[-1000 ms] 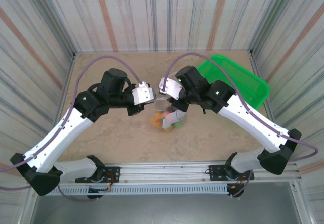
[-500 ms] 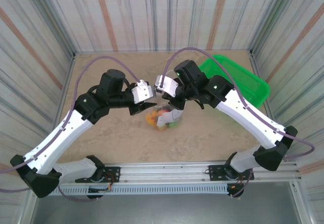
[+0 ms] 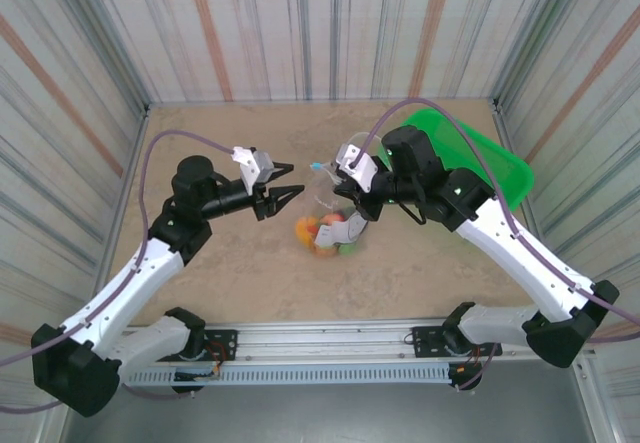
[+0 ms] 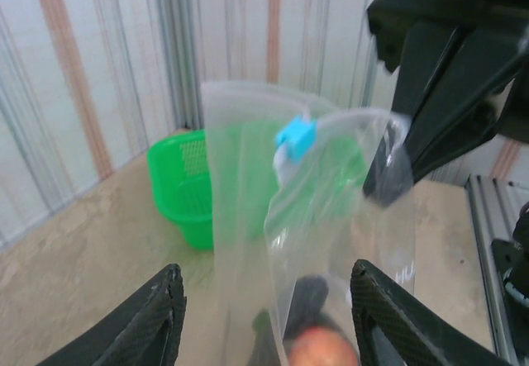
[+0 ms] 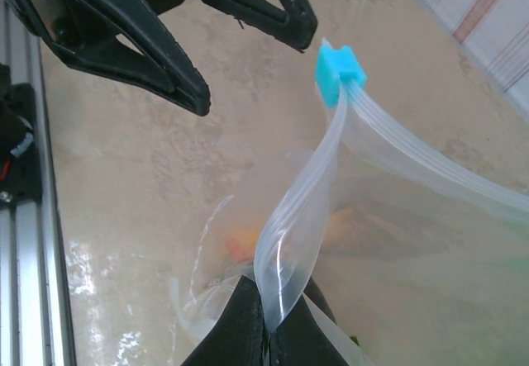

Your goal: Place the food in the zip-top bag and seal the zipper

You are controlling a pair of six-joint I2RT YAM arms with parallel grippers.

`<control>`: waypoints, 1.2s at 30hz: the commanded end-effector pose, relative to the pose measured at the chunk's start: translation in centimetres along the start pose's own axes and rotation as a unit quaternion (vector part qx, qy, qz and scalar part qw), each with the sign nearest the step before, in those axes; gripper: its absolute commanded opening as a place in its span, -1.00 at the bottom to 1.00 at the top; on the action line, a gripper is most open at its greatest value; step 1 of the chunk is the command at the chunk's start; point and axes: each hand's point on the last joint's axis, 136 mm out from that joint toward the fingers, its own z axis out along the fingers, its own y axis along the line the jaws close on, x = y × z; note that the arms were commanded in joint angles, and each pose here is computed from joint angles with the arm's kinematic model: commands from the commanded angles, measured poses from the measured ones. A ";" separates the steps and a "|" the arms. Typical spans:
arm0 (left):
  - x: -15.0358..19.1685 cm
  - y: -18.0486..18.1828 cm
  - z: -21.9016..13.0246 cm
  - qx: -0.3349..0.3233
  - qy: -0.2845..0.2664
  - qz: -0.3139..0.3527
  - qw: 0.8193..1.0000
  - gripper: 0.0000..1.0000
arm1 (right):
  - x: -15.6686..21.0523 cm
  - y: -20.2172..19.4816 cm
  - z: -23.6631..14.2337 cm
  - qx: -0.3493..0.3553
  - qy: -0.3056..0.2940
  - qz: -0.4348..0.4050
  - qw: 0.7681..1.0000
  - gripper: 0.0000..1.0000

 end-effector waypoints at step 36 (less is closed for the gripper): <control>-2.1 -1.5 2.5 0.087 -0.129 0.092 0.984 -0.54 | -1.2 2.0 -1.0 -0.061 -0.057 0.019 0.996 -1.00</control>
